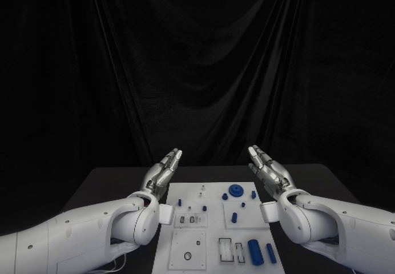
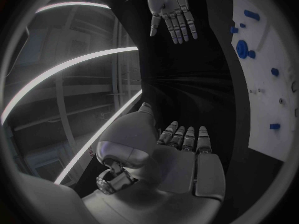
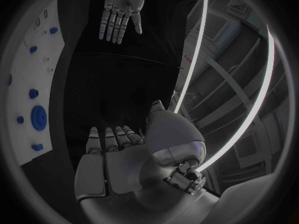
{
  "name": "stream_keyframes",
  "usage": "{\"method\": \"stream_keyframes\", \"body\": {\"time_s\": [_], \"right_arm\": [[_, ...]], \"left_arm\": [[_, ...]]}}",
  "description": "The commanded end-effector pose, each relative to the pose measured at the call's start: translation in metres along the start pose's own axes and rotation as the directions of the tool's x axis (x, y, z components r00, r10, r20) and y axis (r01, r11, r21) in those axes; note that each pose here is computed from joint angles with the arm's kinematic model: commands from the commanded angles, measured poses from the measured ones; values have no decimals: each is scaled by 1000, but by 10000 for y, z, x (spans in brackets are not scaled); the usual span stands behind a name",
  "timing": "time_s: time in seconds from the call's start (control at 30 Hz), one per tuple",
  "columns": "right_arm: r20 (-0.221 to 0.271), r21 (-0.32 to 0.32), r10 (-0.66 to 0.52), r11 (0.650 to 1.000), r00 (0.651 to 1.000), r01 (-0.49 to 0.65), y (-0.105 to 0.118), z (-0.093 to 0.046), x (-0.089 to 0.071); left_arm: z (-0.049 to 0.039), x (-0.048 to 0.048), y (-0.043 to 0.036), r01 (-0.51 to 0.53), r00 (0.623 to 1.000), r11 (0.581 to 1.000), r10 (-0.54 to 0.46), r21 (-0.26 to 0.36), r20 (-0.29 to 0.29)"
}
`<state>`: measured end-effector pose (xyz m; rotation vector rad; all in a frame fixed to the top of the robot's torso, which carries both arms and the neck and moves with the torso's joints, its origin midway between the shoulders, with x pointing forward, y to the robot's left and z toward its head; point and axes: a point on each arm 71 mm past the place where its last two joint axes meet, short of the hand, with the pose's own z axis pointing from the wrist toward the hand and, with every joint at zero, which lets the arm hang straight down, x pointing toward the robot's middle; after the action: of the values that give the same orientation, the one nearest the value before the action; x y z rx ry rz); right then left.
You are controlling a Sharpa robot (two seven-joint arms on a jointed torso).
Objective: Assemble the parts on the task board
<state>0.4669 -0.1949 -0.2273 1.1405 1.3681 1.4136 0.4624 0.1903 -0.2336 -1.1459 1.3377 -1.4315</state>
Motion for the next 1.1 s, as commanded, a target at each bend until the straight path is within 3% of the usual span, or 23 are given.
{"method": "stream_keyframes", "body": {"time_s": [0.03, 0.27, 0.47, 0.63, 0.67, 1.1], "right_arm": [[-184, 36, 110, 994, 977, -105, 20, 8, 80], [-347, 86, 180, 983, 921, -160, 30, -10, 73], [-420, 116, 215, 976, 881, -183, 41, -28, 63], [-440, 125, 225, 974, 869, -190, 44, -34, 59], [-441, 134, 242, 970, 864, -203, 57, -87, -114], [-415, 84, 196, 981, 888, -177, 121, -179, -298]], "left_arm": [[3, 94, -88, 138, 975, 987, -122, 79, -186], [-26, 114, -108, 254, 914, 963, -209, 90, -347], [-45, 114, -122, 313, 873, 946, -251, 85, -417], [-51, 113, -125, 328, 862, 941, -262, 83, -435], [-80, -146, -149, 329, 877, 937, -257, 118, -406], [-114, -228, -186, 327, 892, 930, -244, 168, -381]]}}
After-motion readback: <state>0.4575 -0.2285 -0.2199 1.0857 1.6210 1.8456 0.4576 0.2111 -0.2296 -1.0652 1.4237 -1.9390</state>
